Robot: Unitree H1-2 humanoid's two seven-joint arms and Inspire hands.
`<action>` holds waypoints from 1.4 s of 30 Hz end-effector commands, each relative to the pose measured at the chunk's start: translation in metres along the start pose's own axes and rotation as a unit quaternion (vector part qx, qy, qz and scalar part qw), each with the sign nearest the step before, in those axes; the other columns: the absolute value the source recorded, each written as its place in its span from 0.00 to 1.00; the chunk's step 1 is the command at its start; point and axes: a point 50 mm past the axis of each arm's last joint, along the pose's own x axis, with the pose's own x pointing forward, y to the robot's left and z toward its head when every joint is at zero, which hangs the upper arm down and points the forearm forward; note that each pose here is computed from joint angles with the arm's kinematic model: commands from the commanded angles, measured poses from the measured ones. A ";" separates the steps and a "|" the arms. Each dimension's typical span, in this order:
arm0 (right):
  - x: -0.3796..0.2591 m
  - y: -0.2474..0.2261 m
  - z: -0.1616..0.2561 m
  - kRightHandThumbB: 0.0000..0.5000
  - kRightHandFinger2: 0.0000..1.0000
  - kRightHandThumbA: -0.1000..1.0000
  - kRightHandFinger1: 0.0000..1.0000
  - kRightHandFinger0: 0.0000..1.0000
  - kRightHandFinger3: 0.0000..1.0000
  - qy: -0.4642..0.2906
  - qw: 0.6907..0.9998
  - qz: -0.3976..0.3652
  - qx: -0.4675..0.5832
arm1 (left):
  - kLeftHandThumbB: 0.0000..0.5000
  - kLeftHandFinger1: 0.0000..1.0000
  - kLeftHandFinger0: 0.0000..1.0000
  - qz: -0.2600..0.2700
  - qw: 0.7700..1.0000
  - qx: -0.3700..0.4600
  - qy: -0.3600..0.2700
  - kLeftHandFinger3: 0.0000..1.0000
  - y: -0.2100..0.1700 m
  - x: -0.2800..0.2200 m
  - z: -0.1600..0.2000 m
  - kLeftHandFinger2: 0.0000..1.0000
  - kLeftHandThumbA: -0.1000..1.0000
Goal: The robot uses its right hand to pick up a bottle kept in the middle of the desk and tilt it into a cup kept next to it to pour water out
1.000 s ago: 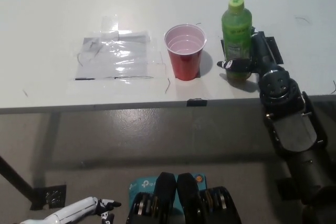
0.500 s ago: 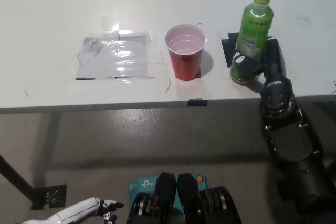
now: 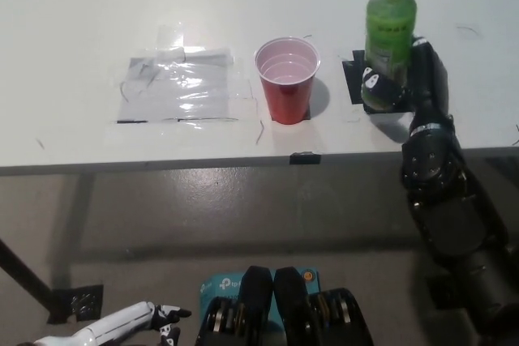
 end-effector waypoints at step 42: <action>0.088 -0.076 0.090 0.23 0.22 0.00 0.02 0.00 0.05 -0.218 0.831 0.083 -0.506 | 0.87 1.00 1.00 -0.007 1.000 0.024 0.007 1.00 0.013 -0.003 0.007 1.00 1.00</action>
